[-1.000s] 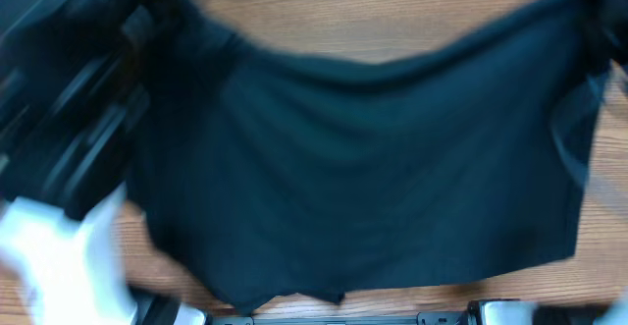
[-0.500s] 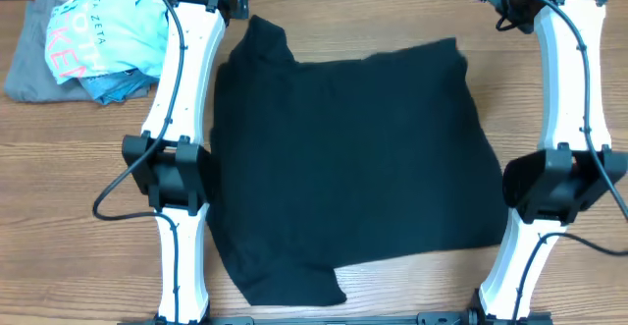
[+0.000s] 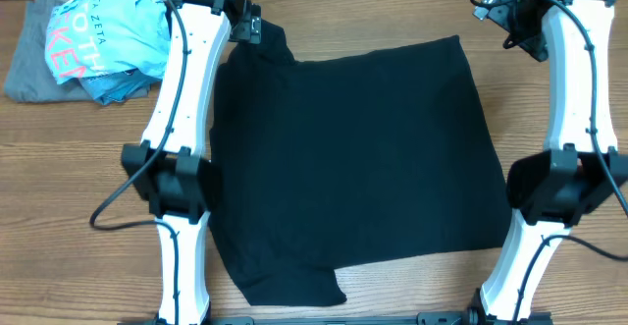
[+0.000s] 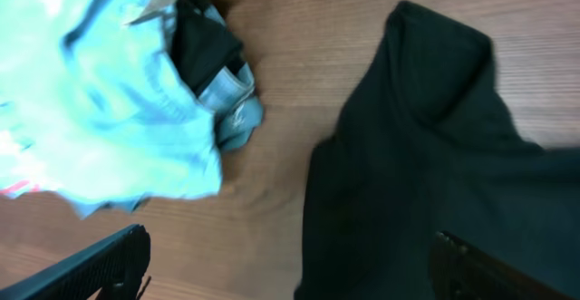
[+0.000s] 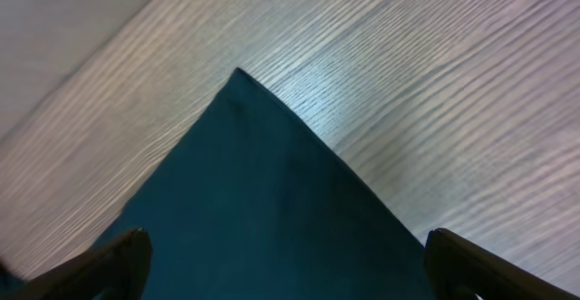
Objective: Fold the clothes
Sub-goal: 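Lay the T-shirt flat on the table and open both grippers, then move the left gripper to the T-shirt's bottom-left corner and grasp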
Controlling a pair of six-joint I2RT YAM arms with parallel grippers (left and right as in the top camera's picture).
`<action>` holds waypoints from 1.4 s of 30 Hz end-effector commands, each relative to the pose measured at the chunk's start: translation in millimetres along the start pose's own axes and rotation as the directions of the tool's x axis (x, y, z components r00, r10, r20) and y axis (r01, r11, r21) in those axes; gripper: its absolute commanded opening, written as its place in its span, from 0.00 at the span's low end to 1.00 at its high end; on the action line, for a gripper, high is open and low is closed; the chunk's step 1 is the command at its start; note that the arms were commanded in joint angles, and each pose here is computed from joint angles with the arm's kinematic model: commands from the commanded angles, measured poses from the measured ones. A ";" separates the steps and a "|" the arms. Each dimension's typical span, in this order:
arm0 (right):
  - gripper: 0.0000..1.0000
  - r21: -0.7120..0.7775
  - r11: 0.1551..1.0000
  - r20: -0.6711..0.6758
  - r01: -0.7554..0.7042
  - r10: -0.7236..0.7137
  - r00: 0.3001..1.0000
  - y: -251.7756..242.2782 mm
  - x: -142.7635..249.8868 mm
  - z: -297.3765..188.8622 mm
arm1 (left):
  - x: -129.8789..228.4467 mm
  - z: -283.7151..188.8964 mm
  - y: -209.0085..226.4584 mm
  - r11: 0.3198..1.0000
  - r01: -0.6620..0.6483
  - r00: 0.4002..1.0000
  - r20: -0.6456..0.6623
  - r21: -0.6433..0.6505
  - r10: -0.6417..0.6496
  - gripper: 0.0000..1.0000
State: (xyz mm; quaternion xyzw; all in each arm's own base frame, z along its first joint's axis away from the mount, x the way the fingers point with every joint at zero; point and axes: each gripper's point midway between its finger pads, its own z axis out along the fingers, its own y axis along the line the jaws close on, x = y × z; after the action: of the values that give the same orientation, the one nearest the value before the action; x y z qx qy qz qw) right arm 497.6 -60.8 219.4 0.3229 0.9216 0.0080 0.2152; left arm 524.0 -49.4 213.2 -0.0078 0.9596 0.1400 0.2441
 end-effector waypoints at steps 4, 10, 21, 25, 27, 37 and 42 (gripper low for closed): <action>1.00 -0.183 0.983 0.063 -0.003 0.015 0.998 5.8 9.1 -105.6 | -3.5 -137.0 4.8 0.982 0.024 0.983 0.177 0.187 -0.057 1.00; 1.00 -0.190 0.982 0.005 -0.002 0.003 1.000 -8.9 39.2 -140.9 | 40.8 -184.7 -6.1 0.942 -0.027 0.995 0.103 0.335 -0.008 1.00; 1.00 -0.315 0.945 0.066 0.093 -0.076 0.995 -12.3 64.9 -207.9 | 61.5 -223.9 15.1 0.936 0.075 0.988 0.100 0.344 -0.115 1.00; 1.00 -0.321 0.939 0.136 0.122 -0.082 0.987 -22.3 70.0 -234.6 | 72.0 -253.2 27.3 0.923 0.082 0.978 0.146 0.376 -0.147 1.00; 1.00 -0.318 0.940 0.153 0.124 -0.078 0.985 -28.6 75.3 -243.4 | 82.0 -265.2 32.6 0.916 0.086 0.975 0.155 0.391 -0.157 1.00; 1.00 -0.221 0.974 -0.033 0.044 -0.052 0.998 -52.2 115.8 -199.4 | 171.9 -239.2 26.5 0.908 0.138 0.990 -0.091 0.395 -0.111 1.00; 1.00 -0.158 0.987 -0.146 0.033 -0.057 0.988 -58.9 133.0 -159.7 | 227.9 -205.4 -3.9 0.886 0.156 0.945 -0.328 0.437 -0.005 1.00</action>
State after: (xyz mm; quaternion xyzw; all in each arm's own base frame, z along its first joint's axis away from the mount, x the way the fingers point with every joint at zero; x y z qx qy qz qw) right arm 305.0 -4.2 324.8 0.2699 0.9360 0.1101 0.1976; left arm 245.3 -80.0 311.0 -0.0107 0.9834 -0.0707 0.1665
